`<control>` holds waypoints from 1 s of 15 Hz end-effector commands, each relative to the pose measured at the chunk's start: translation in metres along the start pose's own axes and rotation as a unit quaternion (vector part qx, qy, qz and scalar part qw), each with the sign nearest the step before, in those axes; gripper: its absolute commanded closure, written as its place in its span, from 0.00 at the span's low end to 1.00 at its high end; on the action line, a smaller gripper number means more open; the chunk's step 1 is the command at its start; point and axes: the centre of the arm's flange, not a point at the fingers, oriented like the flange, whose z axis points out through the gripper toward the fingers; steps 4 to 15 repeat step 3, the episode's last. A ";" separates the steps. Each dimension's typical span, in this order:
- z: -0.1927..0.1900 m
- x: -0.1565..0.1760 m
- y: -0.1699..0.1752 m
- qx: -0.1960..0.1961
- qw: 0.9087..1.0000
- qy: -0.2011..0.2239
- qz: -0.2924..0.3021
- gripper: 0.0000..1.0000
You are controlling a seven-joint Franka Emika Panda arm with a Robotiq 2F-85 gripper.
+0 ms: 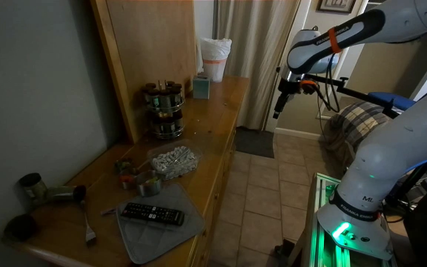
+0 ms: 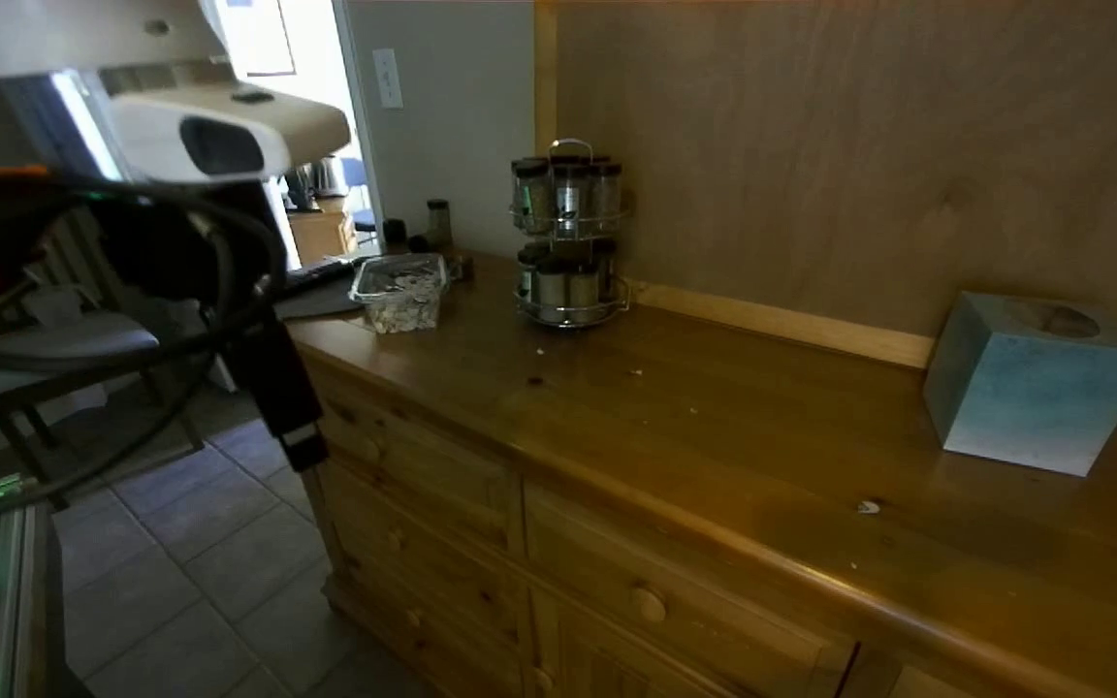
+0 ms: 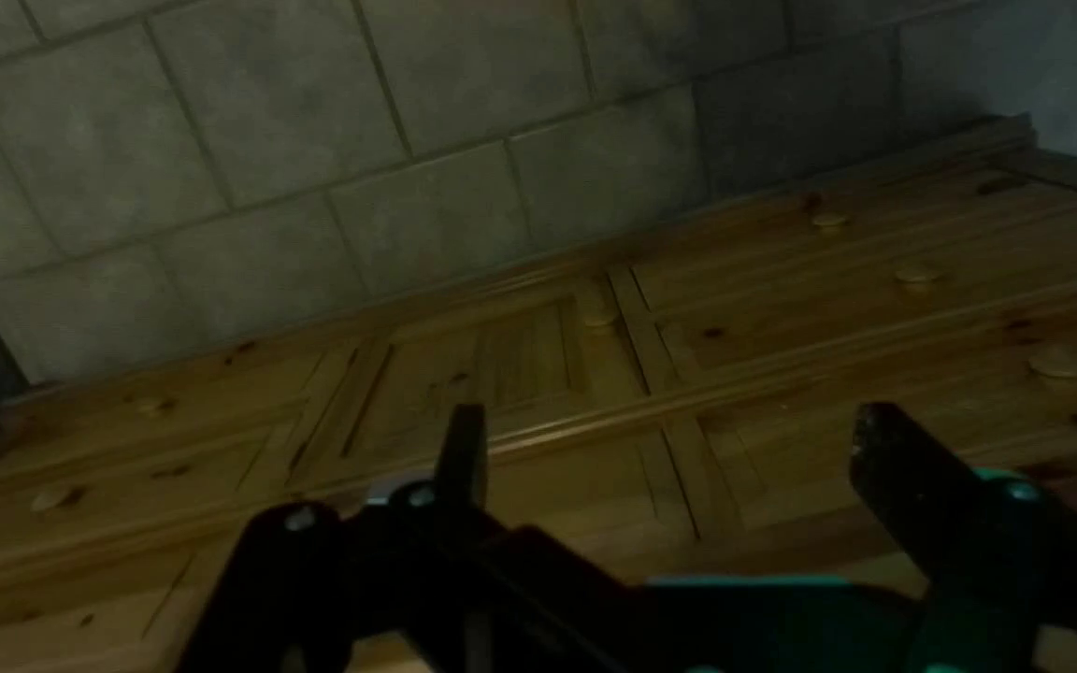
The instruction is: Close the top middle drawer
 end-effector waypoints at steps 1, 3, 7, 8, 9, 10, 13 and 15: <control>-0.015 -0.003 -0.003 0.000 1.000 0.015 -0.010 0.00; -0.029 -0.011 -0.007 0.001 0.999 0.032 -0.019 0.00; -0.029 -0.011 -0.007 0.001 0.999 0.032 -0.019 0.00; -0.029 -0.011 -0.007 0.001 0.999 0.032 -0.019 0.00; -0.029 -0.011 -0.007 0.001 0.999 0.032 -0.019 0.00; -0.029 -0.011 -0.007 0.001 0.999 0.032 -0.019 0.00; -0.029 -0.011 -0.007 0.001 0.999 0.032 -0.019 0.00; -0.029 -0.011 -0.007 0.001 0.999 0.032 -0.019 0.00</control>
